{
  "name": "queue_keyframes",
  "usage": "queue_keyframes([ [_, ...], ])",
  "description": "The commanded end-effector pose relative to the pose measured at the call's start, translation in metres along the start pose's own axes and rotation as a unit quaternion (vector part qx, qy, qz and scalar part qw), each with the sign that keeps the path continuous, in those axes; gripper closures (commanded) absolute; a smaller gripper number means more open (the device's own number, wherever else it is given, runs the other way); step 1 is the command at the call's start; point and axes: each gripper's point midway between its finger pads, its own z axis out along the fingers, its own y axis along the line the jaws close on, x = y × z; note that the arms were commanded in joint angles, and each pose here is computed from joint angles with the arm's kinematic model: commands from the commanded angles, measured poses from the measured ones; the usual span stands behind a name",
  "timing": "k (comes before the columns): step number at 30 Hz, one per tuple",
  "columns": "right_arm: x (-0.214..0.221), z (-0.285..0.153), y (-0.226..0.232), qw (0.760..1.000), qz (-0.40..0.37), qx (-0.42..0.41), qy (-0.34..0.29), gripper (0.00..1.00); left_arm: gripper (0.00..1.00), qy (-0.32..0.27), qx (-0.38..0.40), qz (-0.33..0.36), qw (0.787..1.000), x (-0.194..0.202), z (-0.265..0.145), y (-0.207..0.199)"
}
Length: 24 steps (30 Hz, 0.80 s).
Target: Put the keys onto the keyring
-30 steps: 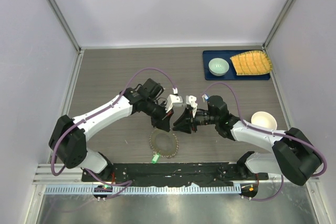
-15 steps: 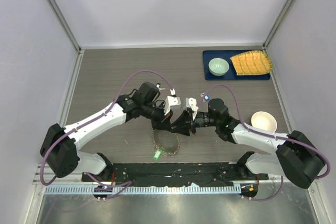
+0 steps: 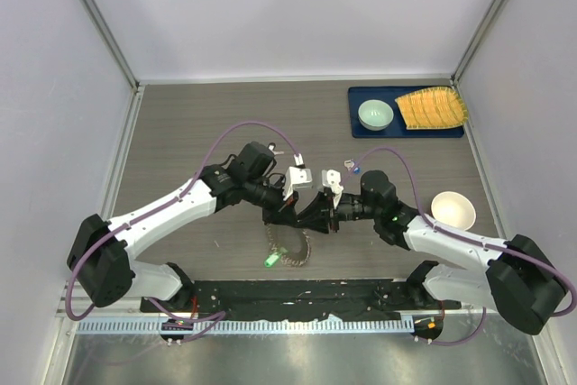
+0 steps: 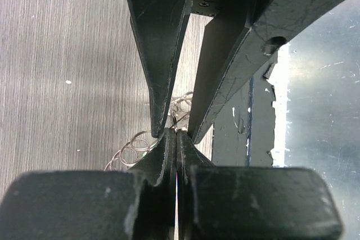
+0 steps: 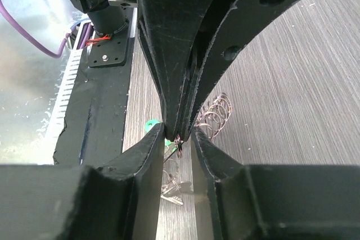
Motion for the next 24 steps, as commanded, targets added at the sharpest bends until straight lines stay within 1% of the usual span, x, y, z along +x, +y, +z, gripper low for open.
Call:
queue_keyframes([
  [1,-0.0050,-0.0026,0.0045,1.000,-0.022,-0.004,-0.003,0.68,1.00,-0.020,-0.010,0.025,0.999,-0.0186,-0.0092,0.0023],
  [8,-0.0017,-0.0032,-0.0019,1.000,-0.016,0.016,0.003,0.58,1.00,-0.022,-0.010,0.031,0.999,-0.0198,-0.0125,-0.0003],
  [11,-0.0030,-0.0035,-0.0008,1.000,-0.018,0.014,0.001,0.58,1.00,-0.025,-0.011,0.034,0.999,-0.0201,-0.0131,-0.0008],
  [14,-0.0037,-0.0025,0.0007,1.000,-0.018,0.007,-0.001,0.64,1.00,-0.030,-0.004,0.035,0.999,-0.0224,-0.0121,-0.0026],
  [15,-0.0039,-0.0019,0.0022,1.000,-0.017,0.002,-0.003,0.68,1.00,-0.032,-0.003,0.036,0.999,-0.0234,-0.0120,-0.0028],
  [17,-0.0026,-0.0006,0.0035,1.000,-0.011,-0.005,-0.003,0.74,1.00,-0.032,0.000,0.036,0.999,-0.0240,-0.0113,-0.0032],
  [18,-0.0041,-0.0004,0.0041,1.000,-0.014,-0.007,-0.005,0.80,1.00,-0.033,0.001,0.035,0.999,-0.0247,-0.0115,-0.0036],
  [20,-0.0043,-0.0002,0.0045,1.000,-0.013,-0.008,-0.006,0.90,1.00,-0.033,0.001,0.034,0.999,-0.0247,-0.0115,-0.0036],
  [21,-0.0043,-0.0002,0.0043,1.000,-0.013,-0.008,-0.006,0.98,1.00,-0.031,0.001,0.034,0.999,-0.0237,-0.0110,-0.0038],
  [24,-0.0046,-0.0009,0.0042,1.000,-0.013,-0.005,-0.007,0.99,1.00,-0.031,-0.009,0.032,0.999,-0.0235,-0.0126,-0.0014],
])
